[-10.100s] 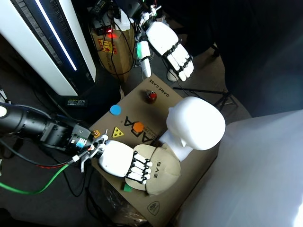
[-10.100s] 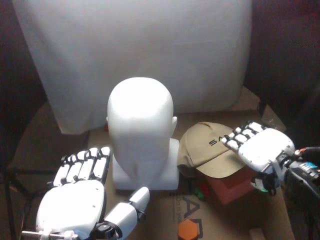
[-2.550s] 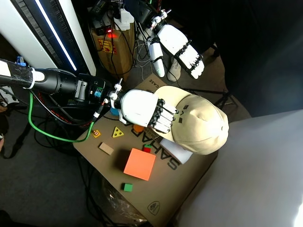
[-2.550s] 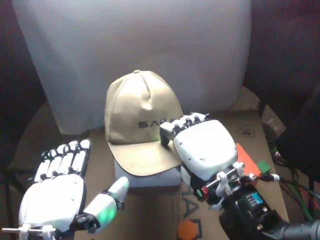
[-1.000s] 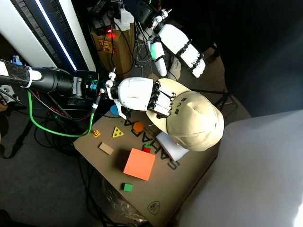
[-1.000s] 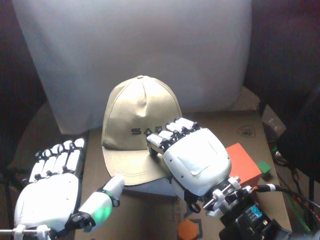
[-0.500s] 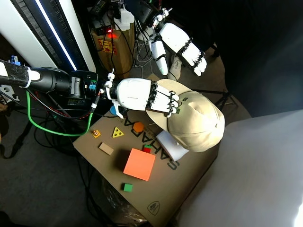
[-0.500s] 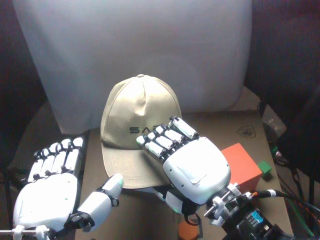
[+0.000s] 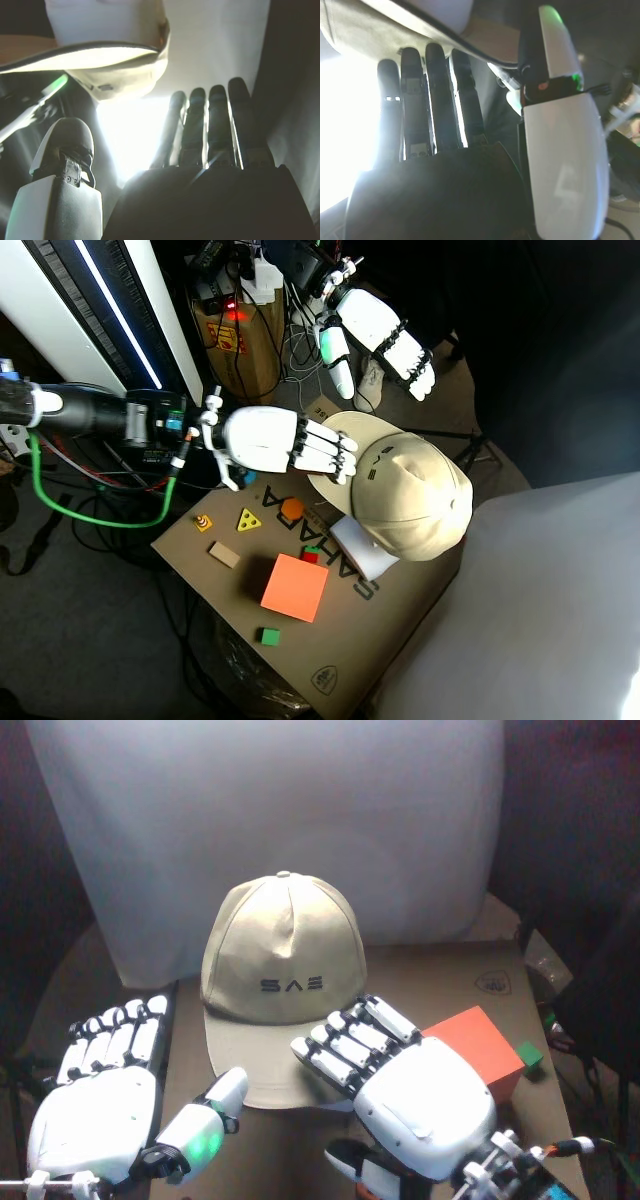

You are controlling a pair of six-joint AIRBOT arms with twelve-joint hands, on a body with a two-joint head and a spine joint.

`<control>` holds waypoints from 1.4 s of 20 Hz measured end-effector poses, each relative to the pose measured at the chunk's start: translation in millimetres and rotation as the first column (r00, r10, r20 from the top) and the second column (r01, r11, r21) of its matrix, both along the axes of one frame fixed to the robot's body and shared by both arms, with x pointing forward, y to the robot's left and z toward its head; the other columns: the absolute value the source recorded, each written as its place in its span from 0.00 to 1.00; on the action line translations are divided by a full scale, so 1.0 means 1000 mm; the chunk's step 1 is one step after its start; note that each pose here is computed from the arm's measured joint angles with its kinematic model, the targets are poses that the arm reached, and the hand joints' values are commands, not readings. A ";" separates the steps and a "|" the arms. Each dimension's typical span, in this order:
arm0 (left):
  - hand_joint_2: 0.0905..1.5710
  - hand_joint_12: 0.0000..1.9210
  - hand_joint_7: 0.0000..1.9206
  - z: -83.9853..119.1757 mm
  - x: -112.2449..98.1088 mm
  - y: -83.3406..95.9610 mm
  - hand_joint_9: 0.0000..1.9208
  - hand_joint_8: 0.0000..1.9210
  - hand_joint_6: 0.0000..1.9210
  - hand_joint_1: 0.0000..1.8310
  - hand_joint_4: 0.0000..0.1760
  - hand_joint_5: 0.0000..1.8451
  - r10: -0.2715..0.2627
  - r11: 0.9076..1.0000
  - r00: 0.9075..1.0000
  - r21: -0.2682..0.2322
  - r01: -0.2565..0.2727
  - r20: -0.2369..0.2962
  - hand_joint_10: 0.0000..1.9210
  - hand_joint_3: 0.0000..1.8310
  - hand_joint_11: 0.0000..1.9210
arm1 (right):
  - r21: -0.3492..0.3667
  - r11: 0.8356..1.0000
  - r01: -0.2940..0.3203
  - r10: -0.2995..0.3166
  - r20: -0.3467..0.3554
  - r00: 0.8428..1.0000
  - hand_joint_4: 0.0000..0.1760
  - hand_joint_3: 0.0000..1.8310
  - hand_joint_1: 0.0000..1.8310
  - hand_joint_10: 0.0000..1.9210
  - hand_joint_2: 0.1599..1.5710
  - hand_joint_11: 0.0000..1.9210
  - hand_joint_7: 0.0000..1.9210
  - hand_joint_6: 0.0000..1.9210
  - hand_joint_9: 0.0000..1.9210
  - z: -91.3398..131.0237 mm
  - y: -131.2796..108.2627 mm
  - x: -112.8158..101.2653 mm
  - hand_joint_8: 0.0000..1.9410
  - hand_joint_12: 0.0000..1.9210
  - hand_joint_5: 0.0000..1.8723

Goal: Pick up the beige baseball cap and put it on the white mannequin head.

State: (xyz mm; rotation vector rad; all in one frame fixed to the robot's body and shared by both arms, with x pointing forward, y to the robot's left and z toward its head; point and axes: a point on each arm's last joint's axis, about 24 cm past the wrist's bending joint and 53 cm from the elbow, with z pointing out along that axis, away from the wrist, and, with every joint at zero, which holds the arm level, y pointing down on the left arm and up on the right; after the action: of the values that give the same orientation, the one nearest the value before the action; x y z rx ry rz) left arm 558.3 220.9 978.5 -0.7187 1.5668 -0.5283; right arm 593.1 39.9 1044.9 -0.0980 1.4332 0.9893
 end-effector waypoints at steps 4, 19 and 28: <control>0.72 0.12 0.02 -0.001 -0.003 -0.003 0.02 0.00 0.00 0.00 0.00 0.03 -0.005 1.000 1.000 0.000 0.005 -0.010 0.00 0.00 0.00 | -0.010 0.999 -0.038 0.038 -0.008 0.999 0.00 0.00 0.45 0.00 0.61 0.02 0.25 0.00 0.23 0.020 -0.020 -0.017 0.00 0.61 0.24; 0.75 0.64 0.56 0.075 0.002 -0.018 0.46 0.07 0.54 0.49 0.32 0.45 0.048 0.996 0.997 -0.071 -0.053 -0.067 0.33 0.00 0.35 | -0.231 0.945 -0.232 0.053 -0.590 0.806 0.99 0.00 0.53 0.84 0.71 0.37 0.40 0.62 0.33 0.043 -0.086 -0.004 0.60 0.96 0.46; 0.71 1.00 0.58 0.128 -0.002 -0.010 0.59 1.00 1.00 0.72 0.23 0.57 0.108 0.977 0.992 -0.177 -0.117 -0.061 1.00 0.00 0.64 | -0.278 0.875 -0.397 0.182 -0.570 0.801 0.00 0.03 0.80 1.00 0.72 0.93 0.72 0.99 0.80 0.037 -0.036 -0.050 1.00 1.00 0.63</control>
State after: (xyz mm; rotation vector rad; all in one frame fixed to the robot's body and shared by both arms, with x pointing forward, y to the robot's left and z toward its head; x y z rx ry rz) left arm 556.7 210.5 1106.7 -0.9602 1.5282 -0.5767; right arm 543.3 4.2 1082.2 -0.3750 2.1742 1.0167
